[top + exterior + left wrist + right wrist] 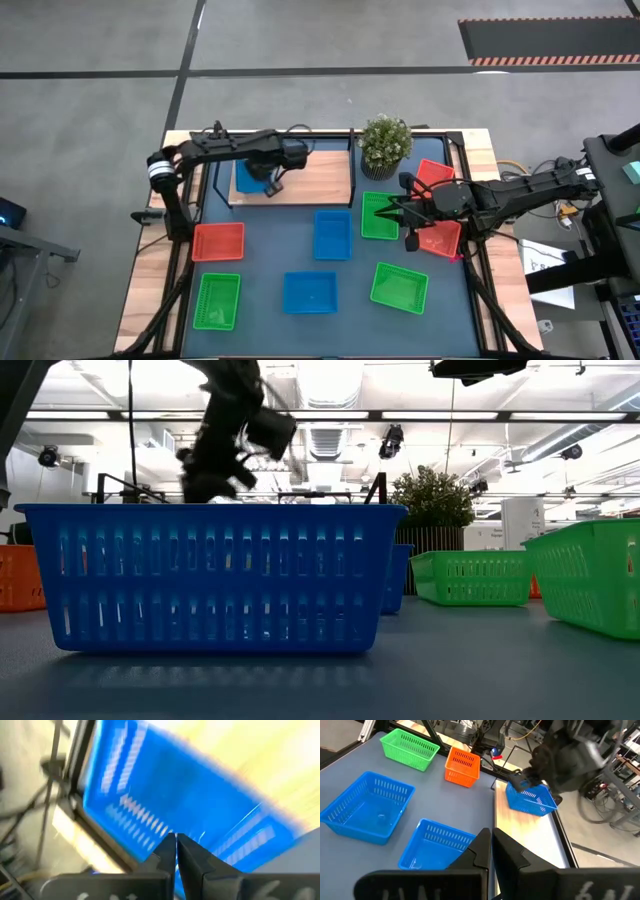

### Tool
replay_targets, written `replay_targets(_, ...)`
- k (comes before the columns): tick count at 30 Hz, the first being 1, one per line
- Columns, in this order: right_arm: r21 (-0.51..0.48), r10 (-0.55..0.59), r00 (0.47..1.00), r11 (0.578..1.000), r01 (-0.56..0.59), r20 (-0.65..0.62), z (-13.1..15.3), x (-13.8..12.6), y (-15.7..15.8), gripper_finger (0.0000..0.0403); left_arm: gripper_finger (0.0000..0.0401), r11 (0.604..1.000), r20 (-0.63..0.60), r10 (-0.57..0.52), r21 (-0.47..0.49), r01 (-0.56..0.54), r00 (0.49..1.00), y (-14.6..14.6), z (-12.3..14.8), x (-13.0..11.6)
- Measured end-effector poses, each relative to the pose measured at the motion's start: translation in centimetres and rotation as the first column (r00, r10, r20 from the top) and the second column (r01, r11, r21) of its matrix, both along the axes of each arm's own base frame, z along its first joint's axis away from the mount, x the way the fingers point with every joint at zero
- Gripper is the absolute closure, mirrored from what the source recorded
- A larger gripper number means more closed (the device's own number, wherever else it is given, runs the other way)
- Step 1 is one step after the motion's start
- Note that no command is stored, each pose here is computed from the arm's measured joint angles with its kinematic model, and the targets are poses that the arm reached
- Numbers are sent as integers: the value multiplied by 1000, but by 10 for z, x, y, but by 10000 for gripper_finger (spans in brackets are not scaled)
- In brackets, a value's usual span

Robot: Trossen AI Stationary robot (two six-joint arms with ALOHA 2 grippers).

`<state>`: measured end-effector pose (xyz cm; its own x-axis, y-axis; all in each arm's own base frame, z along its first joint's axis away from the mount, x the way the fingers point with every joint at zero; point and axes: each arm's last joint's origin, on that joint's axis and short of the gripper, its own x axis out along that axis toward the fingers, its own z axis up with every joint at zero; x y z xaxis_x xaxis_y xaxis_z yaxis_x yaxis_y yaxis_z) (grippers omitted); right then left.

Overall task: Stack baskets on shelf by color
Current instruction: Put the top left blue bin on the shelf

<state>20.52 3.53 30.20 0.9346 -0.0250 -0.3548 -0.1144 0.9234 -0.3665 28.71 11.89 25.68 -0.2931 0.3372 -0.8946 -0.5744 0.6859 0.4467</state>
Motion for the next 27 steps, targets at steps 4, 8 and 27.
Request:
replay_targets(4,-6,2,1000,1000,-2,-1,0,0,0,394,401,995,232,-79,78,62,970,-1,11,27)
replay_targets(8,-4,1,1000,1000,-1,-1,0,0,0,394,401,989,330,-127,115,94,936,-1,9,39)
replay_targets(27,-1,0,1000,1000,0,-6,-1,0,0,394,401,998,162,-32,53,24,986,-16,-30,18)
